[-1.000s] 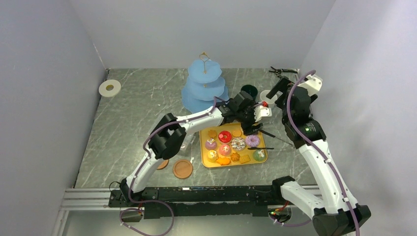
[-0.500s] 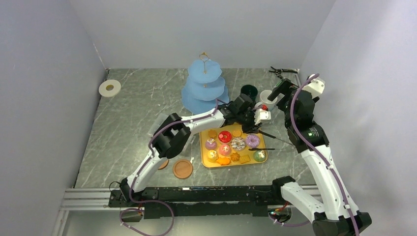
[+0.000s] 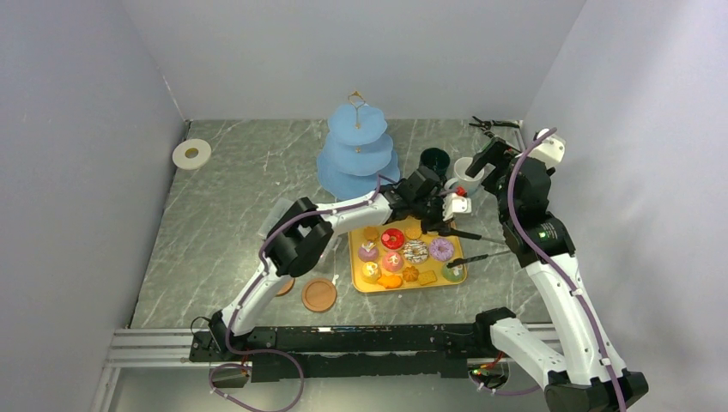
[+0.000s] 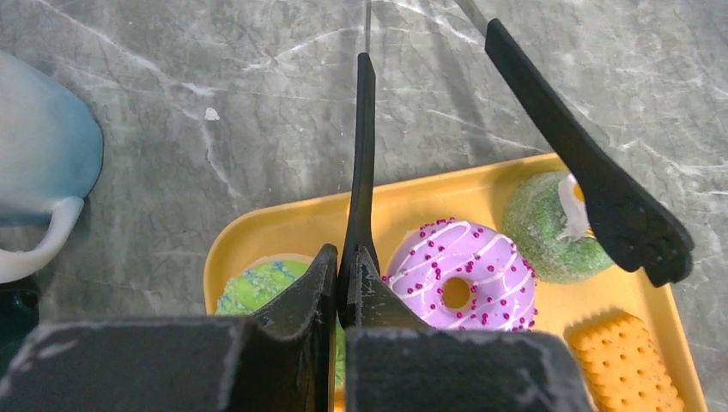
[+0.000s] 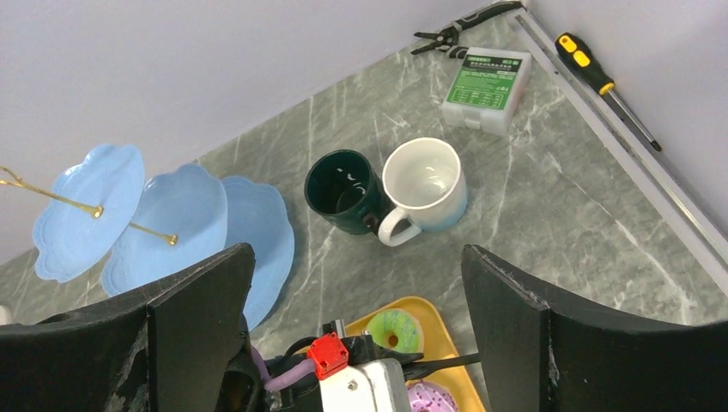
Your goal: Serve the afternoon tea
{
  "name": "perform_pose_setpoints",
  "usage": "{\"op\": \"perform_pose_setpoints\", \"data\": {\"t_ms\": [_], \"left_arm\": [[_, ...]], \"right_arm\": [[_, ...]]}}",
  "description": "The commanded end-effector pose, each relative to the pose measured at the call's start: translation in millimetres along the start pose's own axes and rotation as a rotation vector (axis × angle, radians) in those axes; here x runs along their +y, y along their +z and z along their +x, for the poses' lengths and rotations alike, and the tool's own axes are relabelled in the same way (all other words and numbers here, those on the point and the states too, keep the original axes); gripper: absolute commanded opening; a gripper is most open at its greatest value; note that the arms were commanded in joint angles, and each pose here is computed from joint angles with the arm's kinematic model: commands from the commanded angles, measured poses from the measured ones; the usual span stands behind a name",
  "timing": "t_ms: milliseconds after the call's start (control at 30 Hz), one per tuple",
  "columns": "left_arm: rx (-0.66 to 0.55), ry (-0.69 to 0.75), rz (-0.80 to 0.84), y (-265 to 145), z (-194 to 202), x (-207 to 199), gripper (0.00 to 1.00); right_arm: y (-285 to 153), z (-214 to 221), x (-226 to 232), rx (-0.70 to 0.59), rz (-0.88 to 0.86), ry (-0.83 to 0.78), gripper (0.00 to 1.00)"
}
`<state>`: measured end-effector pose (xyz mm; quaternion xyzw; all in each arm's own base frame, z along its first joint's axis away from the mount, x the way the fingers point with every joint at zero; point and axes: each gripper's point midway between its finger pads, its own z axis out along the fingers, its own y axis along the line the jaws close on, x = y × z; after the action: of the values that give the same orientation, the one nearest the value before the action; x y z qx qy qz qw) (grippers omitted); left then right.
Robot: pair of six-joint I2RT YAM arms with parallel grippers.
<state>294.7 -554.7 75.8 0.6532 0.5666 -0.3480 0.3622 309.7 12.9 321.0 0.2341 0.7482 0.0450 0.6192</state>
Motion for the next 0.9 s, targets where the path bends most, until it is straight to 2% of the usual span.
{"op": "perform_pose_setpoints", "data": {"t_ms": [0, 133, 267, 367, 467, 567, 667, 867], "left_arm": [[-0.123, 0.098, -0.076, -46, -80, 9, 0.03], [-0.16, 0.11, -0.135, -88, -112, 13, 0.03], [-0.206, 0.064, -0.2, -150, -143, 18, 0.03], [-0.233, -0.008, -0.265, -203, -153, 24, 0.03], [-0.265, -0.115, -0.332, -257, -154, 31, 0.03], [-0.3, -0.186, -0.409, -308, -148, 32, 0.03], [-0.315, -0.232, -0.46, -340, -138, 29, 0.03], [-0.406, -0.412, -0.528, -406, -133, 32, 0.03]], "right_arm": [[-8, -21, 24, -0.023, -0.116, 0.003, 0.95], [-27, -37, 70, -0.009, -0.352, 0.005, 0.98], [-73, -49, 131, 0.007, -0.749, -0.034, 1.0], [-119, -50, 168, 0.051, -1.066, -0.074, 1.0], [-153, -51, 187, 0.094, -1.293, -0.069, 1.0], [-182, -58, 198, 0.095, -1.476, -0.072, 1.0], [-204, -61, 201, 0.118, -1.612, -0.092, 1.0], [-215, -40, 196, 0.224, -1.749, -0.108, 1.0]]}}
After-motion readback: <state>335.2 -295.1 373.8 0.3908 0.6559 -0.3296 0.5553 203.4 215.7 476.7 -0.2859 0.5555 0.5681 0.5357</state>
